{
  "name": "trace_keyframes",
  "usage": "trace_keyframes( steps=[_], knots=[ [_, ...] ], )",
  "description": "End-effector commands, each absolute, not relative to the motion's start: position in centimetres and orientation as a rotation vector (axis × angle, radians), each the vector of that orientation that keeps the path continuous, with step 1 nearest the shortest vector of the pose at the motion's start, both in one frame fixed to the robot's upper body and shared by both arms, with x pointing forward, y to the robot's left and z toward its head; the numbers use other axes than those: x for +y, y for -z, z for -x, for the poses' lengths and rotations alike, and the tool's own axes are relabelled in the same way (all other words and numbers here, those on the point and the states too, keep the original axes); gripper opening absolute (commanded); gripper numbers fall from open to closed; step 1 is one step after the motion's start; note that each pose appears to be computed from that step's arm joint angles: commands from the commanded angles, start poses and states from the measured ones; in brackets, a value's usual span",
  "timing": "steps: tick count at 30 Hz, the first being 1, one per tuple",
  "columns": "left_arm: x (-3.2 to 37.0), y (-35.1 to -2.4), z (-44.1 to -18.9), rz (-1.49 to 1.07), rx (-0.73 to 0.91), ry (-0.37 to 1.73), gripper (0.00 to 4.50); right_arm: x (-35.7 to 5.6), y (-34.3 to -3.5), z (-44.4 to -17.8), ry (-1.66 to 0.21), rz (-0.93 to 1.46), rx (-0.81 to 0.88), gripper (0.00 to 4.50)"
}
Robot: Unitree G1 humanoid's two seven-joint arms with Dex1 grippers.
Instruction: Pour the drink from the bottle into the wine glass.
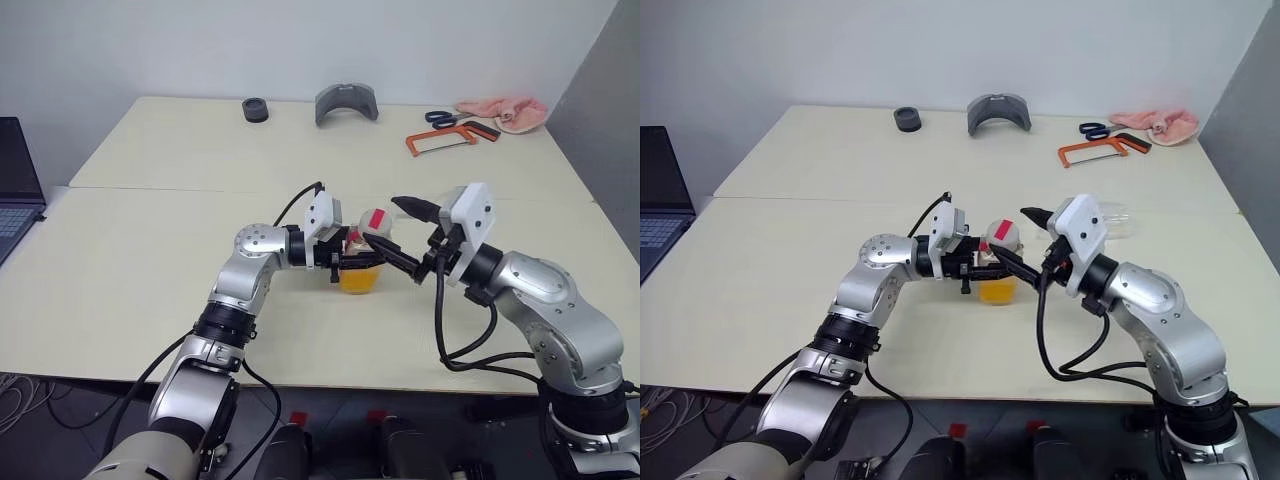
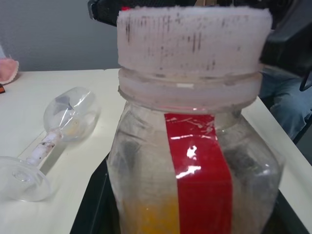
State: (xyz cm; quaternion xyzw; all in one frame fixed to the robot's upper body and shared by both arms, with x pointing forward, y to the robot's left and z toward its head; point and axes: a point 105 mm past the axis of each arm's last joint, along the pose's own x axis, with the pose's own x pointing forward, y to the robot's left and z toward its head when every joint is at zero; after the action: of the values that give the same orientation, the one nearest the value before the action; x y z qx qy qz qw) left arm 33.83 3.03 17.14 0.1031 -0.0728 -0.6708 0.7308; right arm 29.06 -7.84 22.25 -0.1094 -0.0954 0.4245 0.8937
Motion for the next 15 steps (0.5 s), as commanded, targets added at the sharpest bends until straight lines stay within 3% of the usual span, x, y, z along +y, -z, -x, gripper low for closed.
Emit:
trace_keyframes(
  steps=[1,15],
  knots=[
    [3.12,-18.47,-33.72,-0.230,-0.225,1.476,1.65,-9.18,-23.62,-28.98,-0.816,0.234,-0.247,3.87],
    [3.23,-18.51,-33.76,-0.231,-0.225,1.474,1.65,-9.83,-23.25,-28.82,-0.815,0.227,-0.217,3.87]
  ],
)
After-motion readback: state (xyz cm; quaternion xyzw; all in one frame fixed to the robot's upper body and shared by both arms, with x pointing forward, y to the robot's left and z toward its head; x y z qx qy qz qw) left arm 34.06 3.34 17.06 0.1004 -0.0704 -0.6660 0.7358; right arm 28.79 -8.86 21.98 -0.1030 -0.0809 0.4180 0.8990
